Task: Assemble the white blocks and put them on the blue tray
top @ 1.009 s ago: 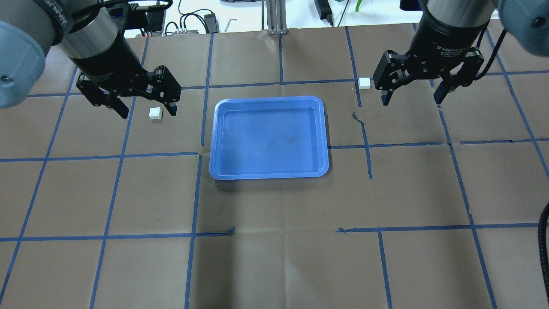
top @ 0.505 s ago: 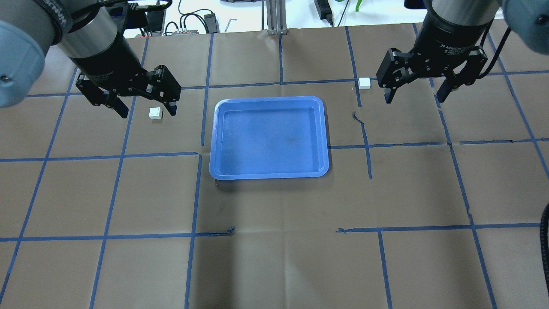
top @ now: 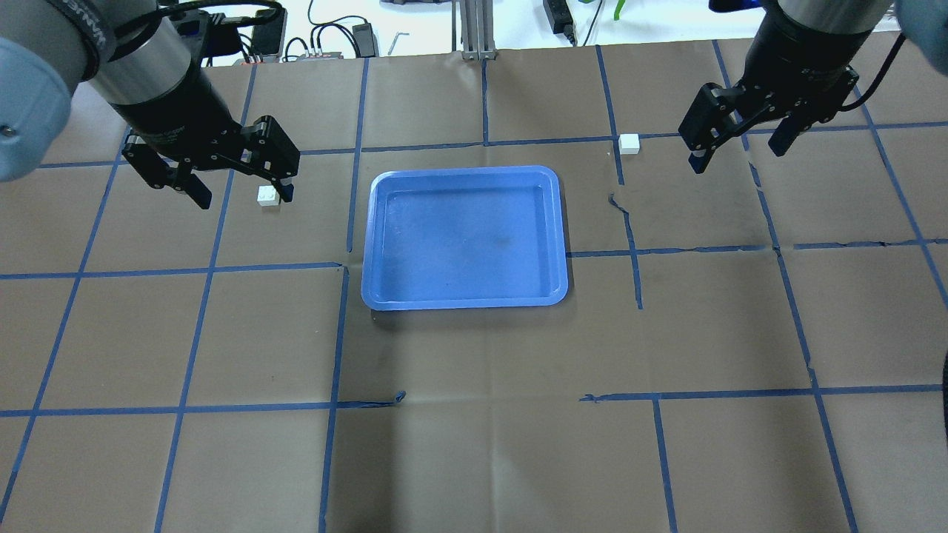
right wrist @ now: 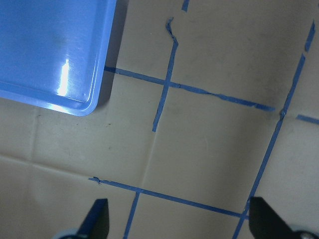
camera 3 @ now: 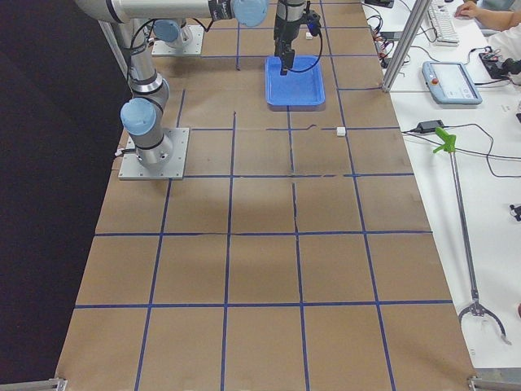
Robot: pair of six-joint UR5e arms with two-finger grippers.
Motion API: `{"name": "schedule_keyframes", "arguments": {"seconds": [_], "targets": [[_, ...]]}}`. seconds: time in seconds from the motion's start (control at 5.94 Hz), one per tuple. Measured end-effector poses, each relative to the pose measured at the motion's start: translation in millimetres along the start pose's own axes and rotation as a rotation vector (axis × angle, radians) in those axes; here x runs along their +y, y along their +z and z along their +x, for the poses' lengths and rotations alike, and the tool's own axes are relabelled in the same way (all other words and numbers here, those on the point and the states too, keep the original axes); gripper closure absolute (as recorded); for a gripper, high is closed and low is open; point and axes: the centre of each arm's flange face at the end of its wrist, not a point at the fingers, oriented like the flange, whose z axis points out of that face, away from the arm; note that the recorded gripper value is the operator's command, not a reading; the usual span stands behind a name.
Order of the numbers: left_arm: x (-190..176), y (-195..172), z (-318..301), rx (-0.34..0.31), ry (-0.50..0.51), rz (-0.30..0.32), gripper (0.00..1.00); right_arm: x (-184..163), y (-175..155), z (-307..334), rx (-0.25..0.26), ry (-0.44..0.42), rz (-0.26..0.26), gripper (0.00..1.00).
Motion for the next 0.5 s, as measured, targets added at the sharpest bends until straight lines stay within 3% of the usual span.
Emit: {"name": "schedule_keyframes", "arguments": {"seconds": [0.17, 0.5], "targets": [[-29.4, 25.8, -25.8, -0.035, -0.016, -0.036, 0.00, -10.6, 5.7, 10.8, 0.011, -0.185, 0.020, 0.00], [-108.9, 116.9, -55.4, -0.068, -0.005, -0.018, 0.00, -41.7, 17.1, 28.9, 0.056, -0.558, 0.062, 0.00]]}}
